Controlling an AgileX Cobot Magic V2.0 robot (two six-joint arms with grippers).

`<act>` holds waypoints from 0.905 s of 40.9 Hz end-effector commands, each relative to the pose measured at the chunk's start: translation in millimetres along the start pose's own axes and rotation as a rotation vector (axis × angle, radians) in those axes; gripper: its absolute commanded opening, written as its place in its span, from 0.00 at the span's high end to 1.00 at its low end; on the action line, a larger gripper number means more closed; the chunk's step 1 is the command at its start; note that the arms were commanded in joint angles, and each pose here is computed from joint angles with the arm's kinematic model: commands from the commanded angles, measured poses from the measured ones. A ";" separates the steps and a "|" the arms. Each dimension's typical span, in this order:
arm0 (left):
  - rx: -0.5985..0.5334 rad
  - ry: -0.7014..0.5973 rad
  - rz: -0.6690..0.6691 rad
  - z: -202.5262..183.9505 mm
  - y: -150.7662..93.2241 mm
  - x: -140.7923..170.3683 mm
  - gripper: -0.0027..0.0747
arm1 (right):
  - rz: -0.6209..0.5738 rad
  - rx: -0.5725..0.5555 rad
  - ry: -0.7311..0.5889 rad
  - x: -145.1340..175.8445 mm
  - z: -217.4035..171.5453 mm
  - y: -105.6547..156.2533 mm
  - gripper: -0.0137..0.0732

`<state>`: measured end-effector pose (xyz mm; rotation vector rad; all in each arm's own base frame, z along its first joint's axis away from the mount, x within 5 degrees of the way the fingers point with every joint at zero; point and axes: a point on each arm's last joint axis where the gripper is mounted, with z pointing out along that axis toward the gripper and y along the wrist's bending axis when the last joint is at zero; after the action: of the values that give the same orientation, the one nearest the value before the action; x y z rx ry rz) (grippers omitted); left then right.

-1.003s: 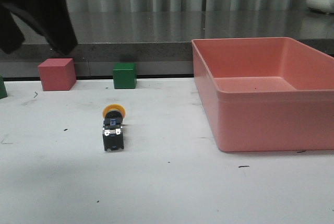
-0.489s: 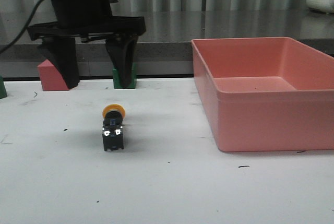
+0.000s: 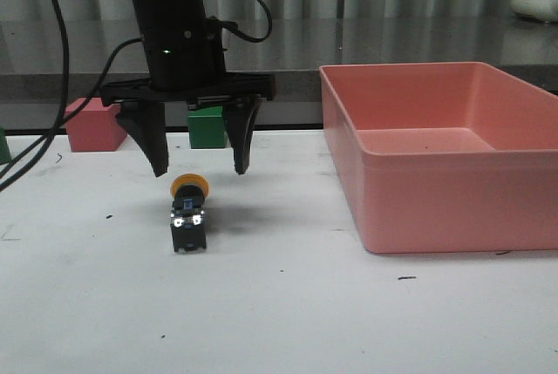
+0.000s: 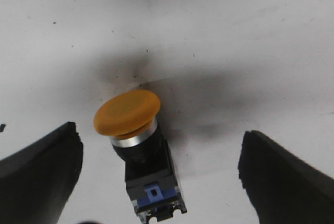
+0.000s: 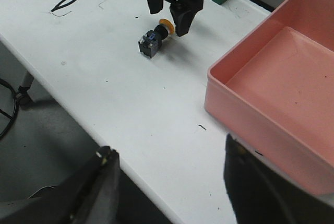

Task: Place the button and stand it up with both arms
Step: 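Lower the open left gripper over the lying button and close on it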

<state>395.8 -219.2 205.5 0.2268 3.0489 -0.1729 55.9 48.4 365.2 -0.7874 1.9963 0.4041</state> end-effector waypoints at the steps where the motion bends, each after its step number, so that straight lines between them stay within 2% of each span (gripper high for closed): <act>1: 0.019 -0.022 -0.015 -24.8 -2.2 0.9 0.21 | -0.009 -0.002 -0.089 -12.0 -4.9 -0.1 0.31; 13: 0.011 0.002 -0.062 -11.3 8.3 -4.8 0.21 | -0.009 -0.002 -0.089 -12.0 -4.9 -0.1 0.31; 29: 0.010 0.044 -0.072 7.0 8.0 -6.0 0.21 | -0.009 -0.002 -0.089 -12.0 -4.9 -0.1 0.31; 32: 0.010 0.044 -0.072 7.0 8.0 -6.0 0.26 | -0.009 -0.002 -0.089 -12.0 -4.9 -0.1 0.31; 37: 0.010 0.044 -0.072 7.0 8.0 -6.0 0.42 | -0.009 -0.002 -0.089 -12.0 -4.9 -0.1 0.31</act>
<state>406.4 -214.8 160.8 0.1474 3.1478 -0.1356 55.9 48.4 365.2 -0.7874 1.9963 0.4041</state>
